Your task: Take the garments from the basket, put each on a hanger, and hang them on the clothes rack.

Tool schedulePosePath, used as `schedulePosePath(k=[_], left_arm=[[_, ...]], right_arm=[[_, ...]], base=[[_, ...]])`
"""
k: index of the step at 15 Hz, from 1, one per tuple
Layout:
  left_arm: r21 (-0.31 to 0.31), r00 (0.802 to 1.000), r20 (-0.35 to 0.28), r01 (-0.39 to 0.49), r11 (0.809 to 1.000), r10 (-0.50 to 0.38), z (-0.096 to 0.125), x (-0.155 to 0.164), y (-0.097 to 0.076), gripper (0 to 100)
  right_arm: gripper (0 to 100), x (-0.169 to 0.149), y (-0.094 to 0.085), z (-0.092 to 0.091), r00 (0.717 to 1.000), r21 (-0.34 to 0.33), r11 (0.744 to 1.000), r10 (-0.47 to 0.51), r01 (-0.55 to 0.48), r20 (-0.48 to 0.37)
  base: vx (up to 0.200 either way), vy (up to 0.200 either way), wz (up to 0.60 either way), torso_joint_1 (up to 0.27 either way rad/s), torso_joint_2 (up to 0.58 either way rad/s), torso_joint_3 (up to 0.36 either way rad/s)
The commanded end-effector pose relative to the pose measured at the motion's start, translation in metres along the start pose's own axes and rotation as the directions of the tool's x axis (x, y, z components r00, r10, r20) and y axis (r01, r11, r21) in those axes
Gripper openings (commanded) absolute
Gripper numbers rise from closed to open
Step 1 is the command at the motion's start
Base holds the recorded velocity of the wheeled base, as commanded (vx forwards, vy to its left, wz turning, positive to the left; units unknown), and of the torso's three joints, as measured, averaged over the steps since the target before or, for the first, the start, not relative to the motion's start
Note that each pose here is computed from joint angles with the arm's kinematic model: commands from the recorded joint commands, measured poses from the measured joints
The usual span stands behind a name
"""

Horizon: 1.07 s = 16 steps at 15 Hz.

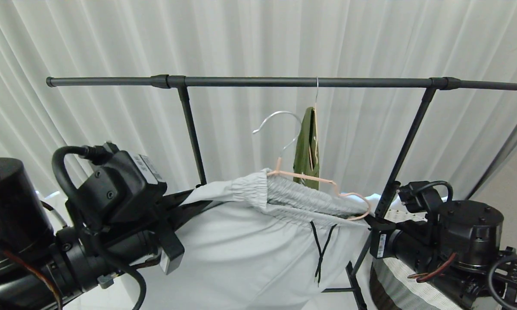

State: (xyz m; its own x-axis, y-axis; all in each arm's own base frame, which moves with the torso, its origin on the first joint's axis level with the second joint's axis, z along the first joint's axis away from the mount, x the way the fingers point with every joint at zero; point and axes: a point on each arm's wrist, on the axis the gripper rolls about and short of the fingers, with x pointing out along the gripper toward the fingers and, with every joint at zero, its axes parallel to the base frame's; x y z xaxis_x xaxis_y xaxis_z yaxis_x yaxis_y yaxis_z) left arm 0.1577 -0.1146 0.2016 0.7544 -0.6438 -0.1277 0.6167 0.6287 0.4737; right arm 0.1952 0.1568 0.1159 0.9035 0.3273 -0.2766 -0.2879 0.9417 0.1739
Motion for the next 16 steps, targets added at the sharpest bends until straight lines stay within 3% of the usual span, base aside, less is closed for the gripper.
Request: schedulePosePath(k=[1, 4, 7, 10, 12, 14, 16], left_arm=[[0.0, 1.0, -0.017, 0.008, 1.0, -0.008, -0.007, -0.007, -0.004, 0], [0.015, 0.998, -0.055, 0.016, 1.0, -0.015, -0.017, -0.01, -0.007, 0], [0.1, 0.989, -0.137, 0.075, 0.992, -0.061, -0.036, -0.005, -0.017, 0], [0.112, 0.972, -0.233, 0.052, 0.992, -0.024, -0.047, 0.01, -0.019, 0], [0.117, 0.969, -0.248, 0.008, 0.993, 0.021, -0.046, 0.015, -0.017, 0], [0.129, 0.96, -0.262, -0.065, 0.99, 0.097, -0.045, 0.016, -0.015, 0], [0.117, 0.962, -0.248, -0.083, 0.99, 0.11, -0.043, 0.015, -0.014, 0]], right_arm=[[0, -0.005, -0.005, -0.001, 1.0, 0.002, 1.0, -0.011, 0.011, 0.0], [0, -0.01, -0.007, 0.003, 1.0, 0.006, 1.0, -0.01, 0.01, 0.014], [0, -0.023, -0.006, 0.013, 0.995, -0.038, 0.996, 0.087, -0.085, 0.042], [0, -0.044, 0.004, 0.019, 0.978, -0.142, 0.969, 0.207, -0.201, 0.032], [0, -0.062, 0.016, 0.019, 0.951, -0.195, 0.932, 0.309, -0.304, -0.004], [0, -0.086, 0.031, 0.014, 0.904, -0.282, 0.861, 0.425, -0.422, -0.057], [0, -0.099, 0.042, 0.008, 0.864, -0.327, 0.804, 0.494, -0.497, -0.098]], base=[[0.0, 0.0, 0.0, 0.0, 0.0, 0.0], [0.0, 0.0, 0.0, 0.0, 0.0, 0.0], [0.0, 0.0, 0.0, 0.0, 0.0, 0.0], [0.0, 0.0, 0.0, 0.0, 0.0, 0.0], [0.0, 0.0, 0.0, 0.0, 0.0, 0.0], [0.0, 0.0, 0.0, 0.0, 0.0, 0.0], [0.0, 0.0, 0.0, 0.0, 0.0, 0.0]])
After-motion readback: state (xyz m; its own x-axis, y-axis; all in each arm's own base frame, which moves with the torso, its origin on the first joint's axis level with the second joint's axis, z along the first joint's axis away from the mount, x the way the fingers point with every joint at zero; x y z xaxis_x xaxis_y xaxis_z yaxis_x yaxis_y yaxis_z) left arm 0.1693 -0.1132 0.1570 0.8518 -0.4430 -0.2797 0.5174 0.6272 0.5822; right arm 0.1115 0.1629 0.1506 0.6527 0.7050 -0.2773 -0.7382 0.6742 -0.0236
